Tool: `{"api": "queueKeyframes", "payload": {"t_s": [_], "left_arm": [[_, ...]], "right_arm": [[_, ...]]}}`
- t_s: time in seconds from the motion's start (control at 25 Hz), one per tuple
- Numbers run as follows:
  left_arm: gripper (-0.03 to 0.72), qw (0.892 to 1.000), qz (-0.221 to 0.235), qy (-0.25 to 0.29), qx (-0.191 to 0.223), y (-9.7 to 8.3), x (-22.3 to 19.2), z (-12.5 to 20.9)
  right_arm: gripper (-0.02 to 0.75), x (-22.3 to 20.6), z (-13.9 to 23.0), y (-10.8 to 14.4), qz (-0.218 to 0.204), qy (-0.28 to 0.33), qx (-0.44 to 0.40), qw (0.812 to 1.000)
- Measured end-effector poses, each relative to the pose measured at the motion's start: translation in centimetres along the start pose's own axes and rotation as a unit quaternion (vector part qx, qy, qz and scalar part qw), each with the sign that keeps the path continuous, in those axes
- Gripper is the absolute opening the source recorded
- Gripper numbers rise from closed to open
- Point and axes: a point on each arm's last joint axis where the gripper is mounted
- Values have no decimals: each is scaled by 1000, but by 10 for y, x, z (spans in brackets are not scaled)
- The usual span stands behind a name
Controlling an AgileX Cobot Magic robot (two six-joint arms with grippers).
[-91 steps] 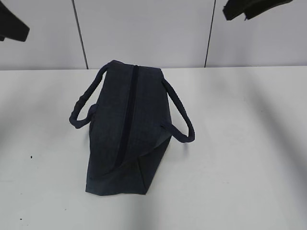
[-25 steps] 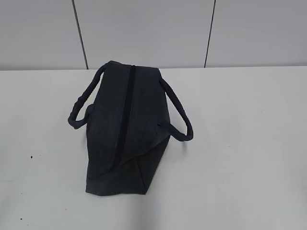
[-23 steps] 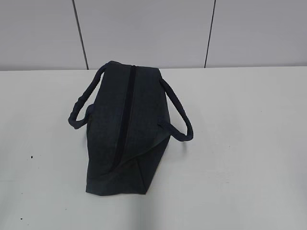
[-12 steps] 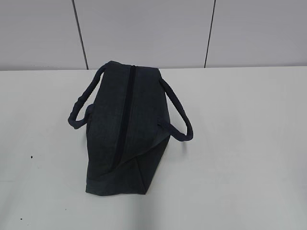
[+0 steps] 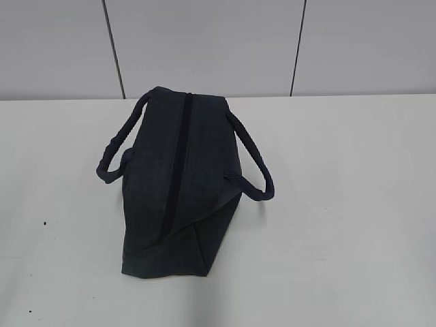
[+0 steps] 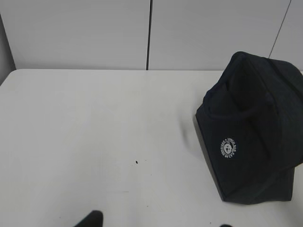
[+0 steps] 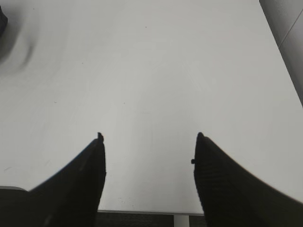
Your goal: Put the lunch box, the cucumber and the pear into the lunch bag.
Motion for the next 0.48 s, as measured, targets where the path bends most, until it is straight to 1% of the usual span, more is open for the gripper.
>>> {"api": "queueKeyframes", "payload": {"t_s": [0.48], "left_arm": [[435,1000,0,0,0,0,0,0]], "right_arm": [[466,0,0,0,0,0,0,1000]]}}
Point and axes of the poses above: a point on each arm's last joint axis where the gripper is mounted, x pointing back along that axis away from the gripper, y along the wrist's bending axis when the last joint is at zero, z = x × y, and after that the axes turned 5 degrees about x, right-handed
